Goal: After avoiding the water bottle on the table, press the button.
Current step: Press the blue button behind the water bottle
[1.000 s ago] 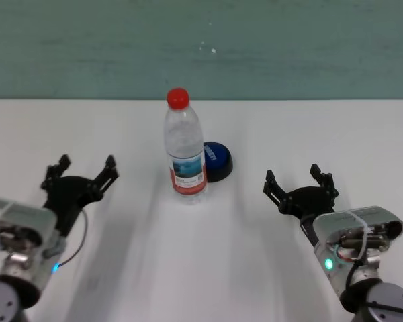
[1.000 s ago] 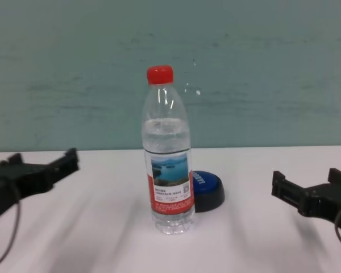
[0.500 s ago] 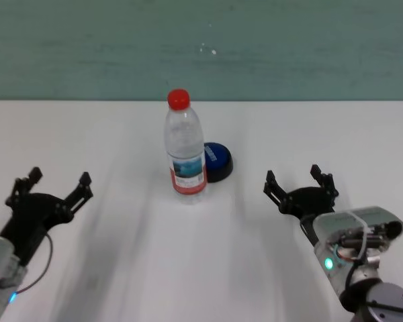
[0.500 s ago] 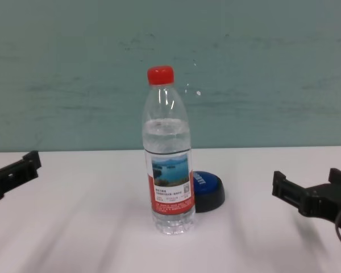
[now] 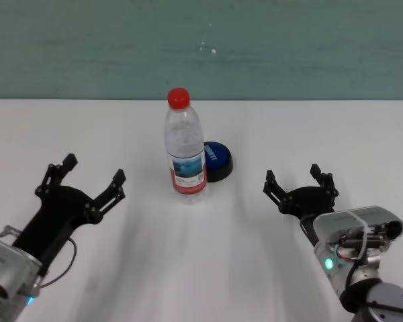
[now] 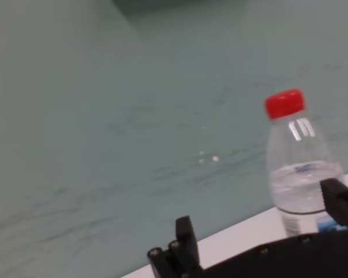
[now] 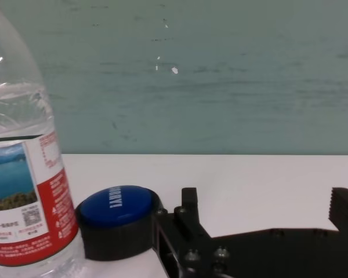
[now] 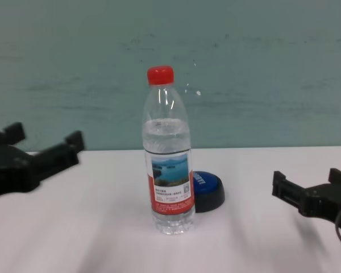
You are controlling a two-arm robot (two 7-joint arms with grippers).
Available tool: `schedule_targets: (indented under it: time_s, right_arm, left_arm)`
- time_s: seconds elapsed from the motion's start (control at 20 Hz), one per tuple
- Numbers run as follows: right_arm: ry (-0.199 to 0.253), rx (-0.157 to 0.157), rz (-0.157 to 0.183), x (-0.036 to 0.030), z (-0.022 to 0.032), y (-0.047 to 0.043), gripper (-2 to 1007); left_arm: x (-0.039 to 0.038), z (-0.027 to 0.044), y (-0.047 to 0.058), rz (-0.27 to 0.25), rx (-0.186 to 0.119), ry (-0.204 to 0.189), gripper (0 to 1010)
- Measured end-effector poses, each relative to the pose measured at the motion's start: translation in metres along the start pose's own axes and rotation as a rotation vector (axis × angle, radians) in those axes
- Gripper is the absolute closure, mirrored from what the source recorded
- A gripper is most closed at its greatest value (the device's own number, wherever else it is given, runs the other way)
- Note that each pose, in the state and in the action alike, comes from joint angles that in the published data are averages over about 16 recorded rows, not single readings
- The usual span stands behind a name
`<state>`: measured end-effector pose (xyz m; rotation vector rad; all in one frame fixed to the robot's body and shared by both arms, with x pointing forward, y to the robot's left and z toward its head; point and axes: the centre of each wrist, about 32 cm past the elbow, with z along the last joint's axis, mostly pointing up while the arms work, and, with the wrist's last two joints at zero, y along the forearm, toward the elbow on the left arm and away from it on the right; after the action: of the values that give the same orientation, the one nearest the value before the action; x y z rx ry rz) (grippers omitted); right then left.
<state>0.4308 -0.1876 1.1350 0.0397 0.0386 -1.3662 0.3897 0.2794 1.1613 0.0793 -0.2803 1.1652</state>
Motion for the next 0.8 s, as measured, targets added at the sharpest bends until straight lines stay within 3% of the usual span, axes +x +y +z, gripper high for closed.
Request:
schedule_targets:
  time_s: [0.3,0.8]
  right_arm:
    - [0.000,0.000,0.000,0.0000,0.0000,0.0000,1]
    - [0.000,0.000,0.000,0.0000,0.0000,0.0000,1]
  left_arm:
    - [-0.0088,-0.0076,-0.013,-0.080,-0.022,-0.015,10]
    - [-0.0156,-0.0204,-0.022,-0.144,0.037,-0.028,10]
